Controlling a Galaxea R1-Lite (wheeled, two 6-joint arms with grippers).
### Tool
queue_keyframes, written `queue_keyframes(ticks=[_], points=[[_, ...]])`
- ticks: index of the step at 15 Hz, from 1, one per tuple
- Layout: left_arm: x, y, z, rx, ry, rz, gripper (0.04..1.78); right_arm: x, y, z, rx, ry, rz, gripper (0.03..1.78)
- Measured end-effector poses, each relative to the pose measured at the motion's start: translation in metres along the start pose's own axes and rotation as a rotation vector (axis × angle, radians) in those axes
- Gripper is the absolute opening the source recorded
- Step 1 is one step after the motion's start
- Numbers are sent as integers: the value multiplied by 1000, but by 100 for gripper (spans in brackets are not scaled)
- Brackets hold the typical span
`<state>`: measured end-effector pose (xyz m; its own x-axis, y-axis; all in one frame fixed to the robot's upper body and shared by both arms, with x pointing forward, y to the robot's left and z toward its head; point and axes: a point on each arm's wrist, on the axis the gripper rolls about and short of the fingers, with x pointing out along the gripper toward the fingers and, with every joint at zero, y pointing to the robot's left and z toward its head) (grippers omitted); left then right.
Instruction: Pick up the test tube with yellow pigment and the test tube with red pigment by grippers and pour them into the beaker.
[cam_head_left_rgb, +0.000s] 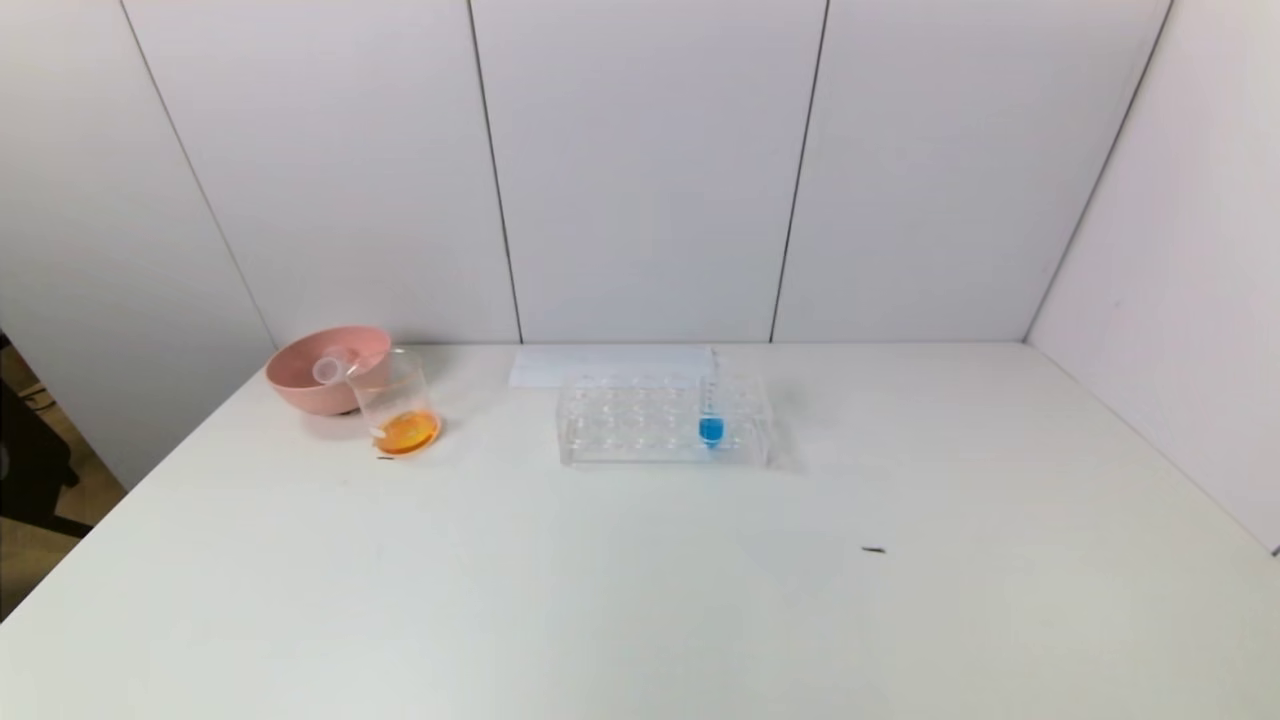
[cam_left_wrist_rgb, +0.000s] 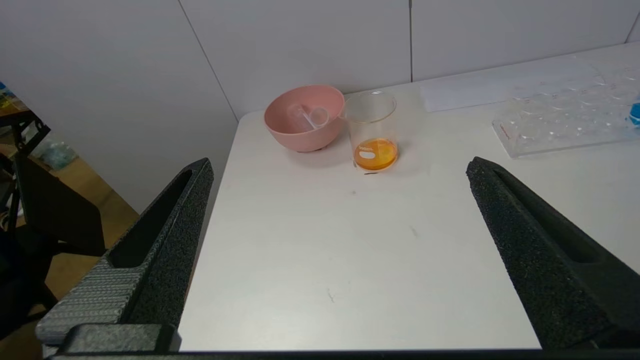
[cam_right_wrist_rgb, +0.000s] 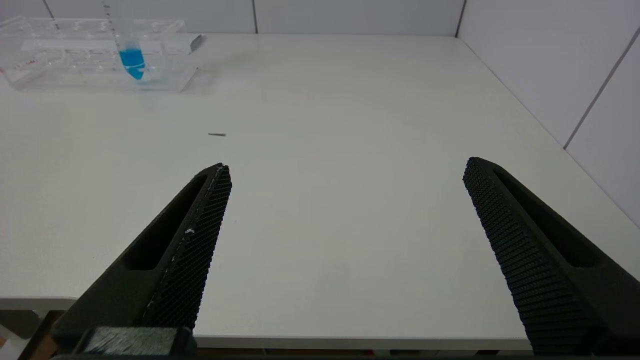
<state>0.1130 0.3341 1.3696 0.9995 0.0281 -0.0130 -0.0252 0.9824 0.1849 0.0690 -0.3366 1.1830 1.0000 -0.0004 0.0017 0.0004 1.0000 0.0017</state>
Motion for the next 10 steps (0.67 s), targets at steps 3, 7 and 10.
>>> queue_keyframes(ticks=[3,7,10], points=[[-35,-2,-8,7,-68,4,177,0,0,0,0,0,0,170],[-70,-5,-24,11,-170,10,177,0,0,0,0,0,0,170],[-81,-7,-39,10,-205,21,177,0,0,0,0,0,0,170]])
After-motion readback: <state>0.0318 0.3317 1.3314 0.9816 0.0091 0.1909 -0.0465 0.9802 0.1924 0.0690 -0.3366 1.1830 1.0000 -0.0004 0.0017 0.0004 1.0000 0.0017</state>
